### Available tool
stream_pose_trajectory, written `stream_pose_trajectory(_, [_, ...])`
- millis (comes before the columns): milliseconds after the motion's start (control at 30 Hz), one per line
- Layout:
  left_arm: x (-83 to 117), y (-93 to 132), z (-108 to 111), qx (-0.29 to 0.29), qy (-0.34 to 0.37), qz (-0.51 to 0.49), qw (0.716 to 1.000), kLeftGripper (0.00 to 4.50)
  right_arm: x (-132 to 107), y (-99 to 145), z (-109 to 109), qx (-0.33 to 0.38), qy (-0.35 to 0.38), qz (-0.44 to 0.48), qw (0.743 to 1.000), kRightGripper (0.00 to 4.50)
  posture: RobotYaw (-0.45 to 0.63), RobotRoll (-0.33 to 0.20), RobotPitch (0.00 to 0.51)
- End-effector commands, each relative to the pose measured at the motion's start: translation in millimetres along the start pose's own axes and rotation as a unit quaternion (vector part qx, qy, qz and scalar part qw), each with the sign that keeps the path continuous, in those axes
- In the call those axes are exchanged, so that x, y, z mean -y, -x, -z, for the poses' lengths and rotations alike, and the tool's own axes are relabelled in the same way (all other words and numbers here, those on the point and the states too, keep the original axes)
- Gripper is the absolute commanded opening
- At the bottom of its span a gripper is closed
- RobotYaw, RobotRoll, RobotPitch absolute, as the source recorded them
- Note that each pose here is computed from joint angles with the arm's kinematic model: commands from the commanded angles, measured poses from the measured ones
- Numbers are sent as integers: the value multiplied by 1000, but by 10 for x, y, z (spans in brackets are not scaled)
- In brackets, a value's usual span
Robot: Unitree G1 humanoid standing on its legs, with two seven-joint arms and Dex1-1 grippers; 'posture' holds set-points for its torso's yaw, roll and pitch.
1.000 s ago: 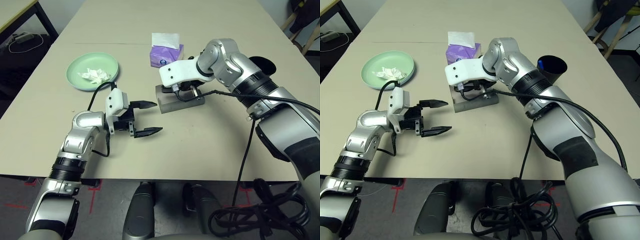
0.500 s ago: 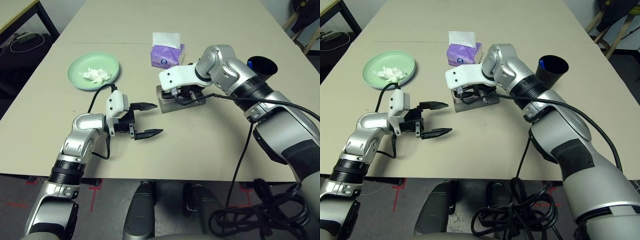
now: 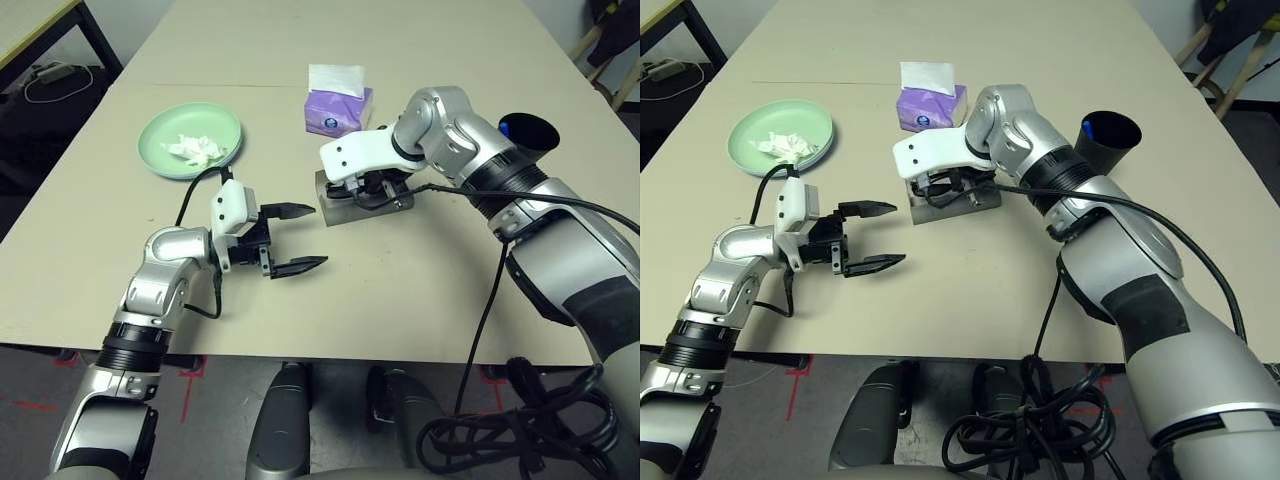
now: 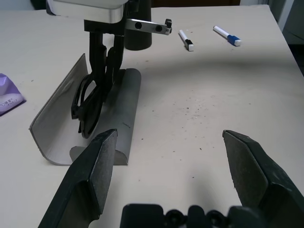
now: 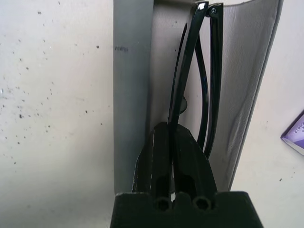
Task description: Organize and tidy the items on the table.
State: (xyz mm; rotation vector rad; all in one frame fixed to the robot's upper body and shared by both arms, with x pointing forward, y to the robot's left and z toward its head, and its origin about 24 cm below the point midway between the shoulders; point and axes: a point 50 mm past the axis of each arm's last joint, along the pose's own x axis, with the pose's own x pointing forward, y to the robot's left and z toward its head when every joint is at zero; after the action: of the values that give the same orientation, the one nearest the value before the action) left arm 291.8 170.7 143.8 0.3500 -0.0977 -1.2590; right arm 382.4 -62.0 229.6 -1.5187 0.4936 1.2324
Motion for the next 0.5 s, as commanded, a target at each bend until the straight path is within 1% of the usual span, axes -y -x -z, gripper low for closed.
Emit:
stream_pose_trajectory(33, [52, -24, 9, 7, -3, 3, 1000, 4500, 31, 52, 3, -8, 10, -3, 1000, 36, 281, 0, 197])
stream_pose_trajectory(500, [51, -29, 13, 8, -4, 0, 1000, 4500, 65, 95, -10, -8, 9, -14, 1000, 36, 283, 0, 192])
